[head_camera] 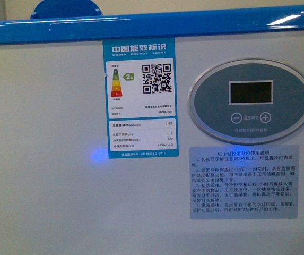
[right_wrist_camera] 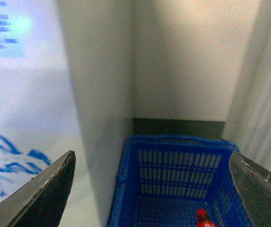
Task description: Put drink in fridge
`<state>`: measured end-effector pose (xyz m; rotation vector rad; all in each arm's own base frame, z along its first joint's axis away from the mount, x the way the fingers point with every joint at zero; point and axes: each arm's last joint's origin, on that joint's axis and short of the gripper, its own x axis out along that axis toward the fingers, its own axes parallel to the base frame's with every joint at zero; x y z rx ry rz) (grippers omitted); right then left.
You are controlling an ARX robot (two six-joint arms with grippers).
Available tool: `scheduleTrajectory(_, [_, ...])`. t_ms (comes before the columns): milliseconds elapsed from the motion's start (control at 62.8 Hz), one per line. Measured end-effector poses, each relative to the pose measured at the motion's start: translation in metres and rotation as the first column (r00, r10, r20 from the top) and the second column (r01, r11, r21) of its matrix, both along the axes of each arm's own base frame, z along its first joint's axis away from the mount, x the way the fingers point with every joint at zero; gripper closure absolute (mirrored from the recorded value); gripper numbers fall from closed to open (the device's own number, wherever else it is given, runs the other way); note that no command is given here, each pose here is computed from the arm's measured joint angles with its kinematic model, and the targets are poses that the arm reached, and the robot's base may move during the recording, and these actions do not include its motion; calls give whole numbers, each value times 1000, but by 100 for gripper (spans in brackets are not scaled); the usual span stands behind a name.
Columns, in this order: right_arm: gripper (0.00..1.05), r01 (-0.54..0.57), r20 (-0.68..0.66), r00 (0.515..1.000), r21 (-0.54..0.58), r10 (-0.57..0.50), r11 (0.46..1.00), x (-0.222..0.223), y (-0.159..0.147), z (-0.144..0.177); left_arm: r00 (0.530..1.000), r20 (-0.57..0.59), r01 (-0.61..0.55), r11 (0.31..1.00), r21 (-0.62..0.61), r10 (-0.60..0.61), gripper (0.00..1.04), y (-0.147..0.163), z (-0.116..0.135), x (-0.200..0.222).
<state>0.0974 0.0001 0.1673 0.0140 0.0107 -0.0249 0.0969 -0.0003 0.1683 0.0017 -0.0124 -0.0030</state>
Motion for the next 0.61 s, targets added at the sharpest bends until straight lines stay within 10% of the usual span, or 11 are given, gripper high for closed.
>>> scheduleTrajectory(175, [7,288,-350,895,-17,-276,957,13,-18,-4,1000,0,0,1000,0,0,8,0,0,0])
scheduleTrajectory(605, [7,234,-558,783,-143,-274,962,120,-108,-43,1000,0,0,1000,0,0,8,0,0,0])
